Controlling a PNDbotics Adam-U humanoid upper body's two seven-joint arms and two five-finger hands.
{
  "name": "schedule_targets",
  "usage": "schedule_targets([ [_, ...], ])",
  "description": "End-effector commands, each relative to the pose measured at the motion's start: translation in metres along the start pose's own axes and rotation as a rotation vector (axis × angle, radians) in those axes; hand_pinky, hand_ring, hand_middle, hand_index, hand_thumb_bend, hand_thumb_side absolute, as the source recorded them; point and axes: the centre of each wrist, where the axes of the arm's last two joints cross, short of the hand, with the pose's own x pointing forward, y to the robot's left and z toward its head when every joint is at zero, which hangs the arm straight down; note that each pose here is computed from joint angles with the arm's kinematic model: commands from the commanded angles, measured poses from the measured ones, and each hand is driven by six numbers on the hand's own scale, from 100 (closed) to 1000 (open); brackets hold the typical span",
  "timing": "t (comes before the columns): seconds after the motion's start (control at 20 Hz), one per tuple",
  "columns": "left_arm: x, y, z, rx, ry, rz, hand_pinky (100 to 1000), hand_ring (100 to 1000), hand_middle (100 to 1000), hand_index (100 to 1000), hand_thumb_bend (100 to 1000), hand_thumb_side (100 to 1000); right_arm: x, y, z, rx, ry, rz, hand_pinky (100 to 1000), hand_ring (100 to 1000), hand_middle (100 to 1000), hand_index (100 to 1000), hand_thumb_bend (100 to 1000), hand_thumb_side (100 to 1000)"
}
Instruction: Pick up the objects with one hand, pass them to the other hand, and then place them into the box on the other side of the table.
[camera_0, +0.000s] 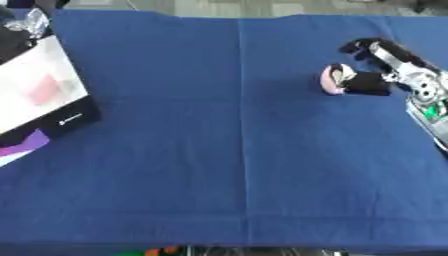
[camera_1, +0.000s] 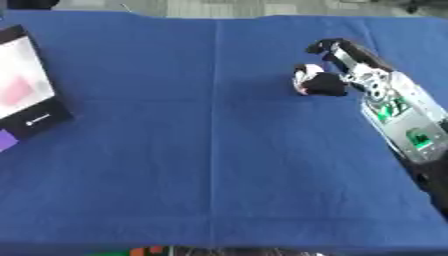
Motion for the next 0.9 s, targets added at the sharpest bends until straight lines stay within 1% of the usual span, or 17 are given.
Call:
schedule_targets([
  [0.05,0.006,0.007,-0.001,0.015,-0.029,-0.009,706,628,669,771,448,527,-0.003,-0.009,-0.004,-0.021,0.021,0.051,906,884,867,869,100,399],
  [0.25,0.005,0.006,0.001,0.011,-0.029,-0.002,706,627,668,770,446,528,-0.010,-0.004,-0.012,-0.015,0.057,0.077,912,891,872,874,100,382],
  [0.3,0.006,0.005,0.001,0.010,-0.029,0.001,706,627,668,770,447,529,-0.011,-0.003,-0.014,-0.011,0.064,0.082,915,894,873,877,112,357],
  [0.35,0.006,0.005,0.002,0.009,-0.030,0.004,706,627,668,770,447,529,-0.013,-0.001,-0.016,-0.006,0.071,0.087,916,895,875,877,111,393],
  [0.5,0.006,0.004,0.003,0.008,-0.031,0.008,706,628,669,769,447,530,-0.019,0.005,-0.023,0.004,0.101,0.103,919,898,876,878,135,385],
  [0.55,0.006,0.004,0.003,0.009,-0.030,0.009,706,627,669,769,447,530,-0.022,0.006,-0.025,0.006,0.111,0.109,921,899,876,879,157,372],
  [0.6,0.006,0.004,0.003,0.010,-0.029,0.011,706,627,669,769,447,530,-0.024,0.008,-0.027,0.007,0.120,0.114,921,899,876,880,160,370],
  [0.65,0.005,0.004,0.004,0.010,-0.027,0.012,706,628,669,770,447,530,-0.027,0.009,-0.029,0.008,0.130,0.121,923,899,872,882,205,329],
  [0.7,0.005,0.003,0.004,0.009,-0.025,0.012,706,628,670,770,447,531,-0.029,0.010,-0.031,0.009,0.139,0.129,923,899,871,882,211,324],
  [0.75,0.004,0.003,0.004,0.009,-0.023,0.012,707,628,670,770,448,532,-0.031,0.011,-0.032,0.008,0.148,0.136,924,898,867,883,240,301],
  [0.9,0.003,0.002,0.005,0.006,-0.015,0.013,706,628,670,769,449,532,-0.036,0.011,-0.036,0.002,0.170,0.147,926,900,868,886,252,293],
])
